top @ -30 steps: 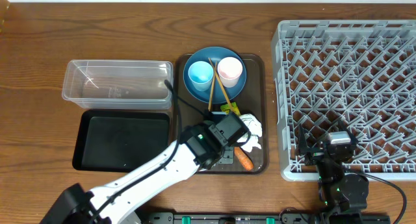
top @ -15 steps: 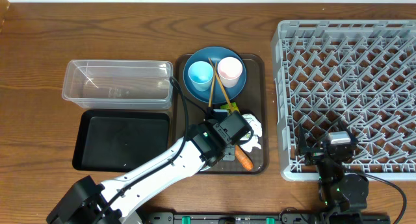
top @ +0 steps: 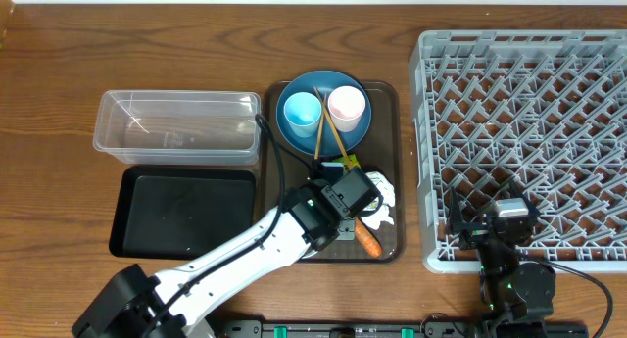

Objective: Sort waste into correct bins and load items into the dishwasher rack
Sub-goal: 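Lower the left gripper and grasp the rim of the rice bowl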

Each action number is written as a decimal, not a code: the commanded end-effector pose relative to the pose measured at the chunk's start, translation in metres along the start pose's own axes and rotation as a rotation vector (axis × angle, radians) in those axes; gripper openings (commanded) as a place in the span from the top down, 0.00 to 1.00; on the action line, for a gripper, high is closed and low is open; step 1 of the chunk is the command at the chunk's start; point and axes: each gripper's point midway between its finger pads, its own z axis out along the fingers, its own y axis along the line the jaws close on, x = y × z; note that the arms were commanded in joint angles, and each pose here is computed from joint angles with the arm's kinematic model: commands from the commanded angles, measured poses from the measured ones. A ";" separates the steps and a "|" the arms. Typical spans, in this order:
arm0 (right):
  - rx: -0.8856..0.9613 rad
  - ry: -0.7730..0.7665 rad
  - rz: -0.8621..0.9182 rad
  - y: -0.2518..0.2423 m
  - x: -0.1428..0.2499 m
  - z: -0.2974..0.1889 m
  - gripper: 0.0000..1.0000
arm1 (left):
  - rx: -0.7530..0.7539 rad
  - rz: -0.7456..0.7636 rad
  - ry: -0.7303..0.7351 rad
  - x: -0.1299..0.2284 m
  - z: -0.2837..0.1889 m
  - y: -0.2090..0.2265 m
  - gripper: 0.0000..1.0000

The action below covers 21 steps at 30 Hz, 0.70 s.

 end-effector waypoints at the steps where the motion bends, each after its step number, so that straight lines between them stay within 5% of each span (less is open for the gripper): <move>1: -0.006 -0.002 -0.013 0.001 0.000 0.000 0.01 | -0.060 0.007 0.027 0.008 0.015 0.010 0.63; 21: -0.006 -0.002 -0.013 0.001 0.000 0.000 0.01 | -0.151 0.025 0.104 0.022 0.057 0.018 0.64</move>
